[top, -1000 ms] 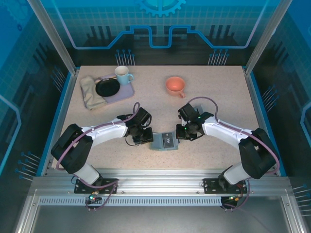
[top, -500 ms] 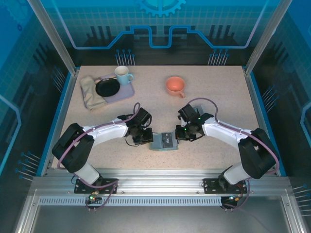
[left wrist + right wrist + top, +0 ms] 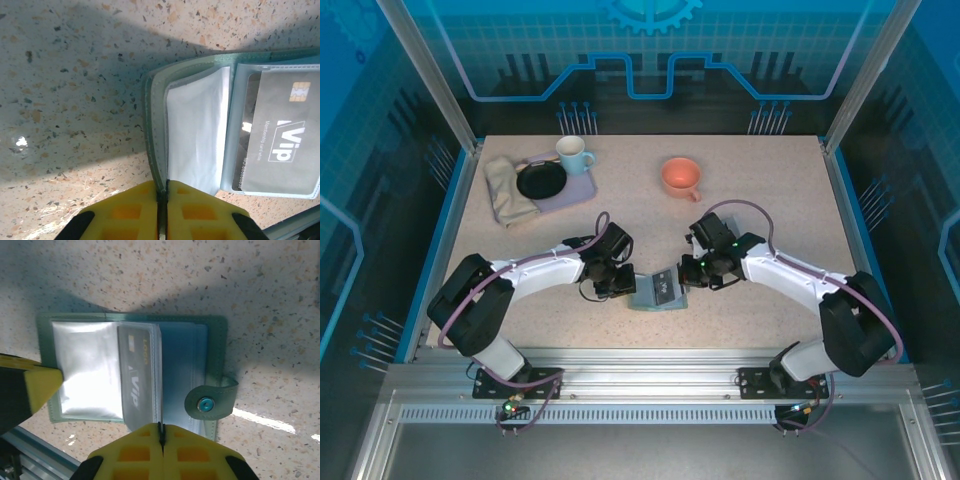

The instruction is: Put the credit cards into the card holder

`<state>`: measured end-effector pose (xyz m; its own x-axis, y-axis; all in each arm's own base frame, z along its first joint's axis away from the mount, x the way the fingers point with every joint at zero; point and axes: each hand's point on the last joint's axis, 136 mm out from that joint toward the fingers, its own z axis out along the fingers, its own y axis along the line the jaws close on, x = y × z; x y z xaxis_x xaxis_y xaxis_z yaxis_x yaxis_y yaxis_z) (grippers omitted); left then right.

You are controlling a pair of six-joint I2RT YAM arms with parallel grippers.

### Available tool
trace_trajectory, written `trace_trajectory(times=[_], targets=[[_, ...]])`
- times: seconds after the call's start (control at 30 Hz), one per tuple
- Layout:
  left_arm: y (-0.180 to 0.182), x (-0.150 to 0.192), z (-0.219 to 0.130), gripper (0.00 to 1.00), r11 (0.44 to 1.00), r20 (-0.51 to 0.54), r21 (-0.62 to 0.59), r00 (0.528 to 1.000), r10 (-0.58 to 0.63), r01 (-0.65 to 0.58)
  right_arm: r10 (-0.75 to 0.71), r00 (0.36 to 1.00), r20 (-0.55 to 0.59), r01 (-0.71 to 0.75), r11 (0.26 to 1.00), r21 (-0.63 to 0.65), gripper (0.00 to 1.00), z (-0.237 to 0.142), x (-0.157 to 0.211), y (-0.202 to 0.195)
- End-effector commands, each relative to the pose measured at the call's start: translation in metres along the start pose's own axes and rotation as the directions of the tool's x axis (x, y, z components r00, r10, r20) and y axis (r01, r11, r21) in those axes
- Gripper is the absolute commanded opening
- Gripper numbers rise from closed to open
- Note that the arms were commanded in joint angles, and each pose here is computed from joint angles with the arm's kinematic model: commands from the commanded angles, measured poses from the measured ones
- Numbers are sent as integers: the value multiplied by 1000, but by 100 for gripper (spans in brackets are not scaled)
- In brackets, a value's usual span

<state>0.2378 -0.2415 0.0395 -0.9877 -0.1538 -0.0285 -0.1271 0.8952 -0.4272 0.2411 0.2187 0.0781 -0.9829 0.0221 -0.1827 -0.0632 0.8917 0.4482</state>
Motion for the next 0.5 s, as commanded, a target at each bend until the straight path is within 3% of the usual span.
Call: trace_trajectory(times=[0.0,0.27,0.47], targets=[[8,5,9,12,1000,-17,-28,1000,-6,5,20,1000,5,-20,999,-37,6,-6,-1,5],[7,5,9,12,1000,-6,-17,1000,-13,12,0,999,-36,-7,982,-189,7,1,0,37],[10,4,10,11,999,10,-21,1000,-27,28,-20,998,-67,8,984,-180,7,24,2,52]])
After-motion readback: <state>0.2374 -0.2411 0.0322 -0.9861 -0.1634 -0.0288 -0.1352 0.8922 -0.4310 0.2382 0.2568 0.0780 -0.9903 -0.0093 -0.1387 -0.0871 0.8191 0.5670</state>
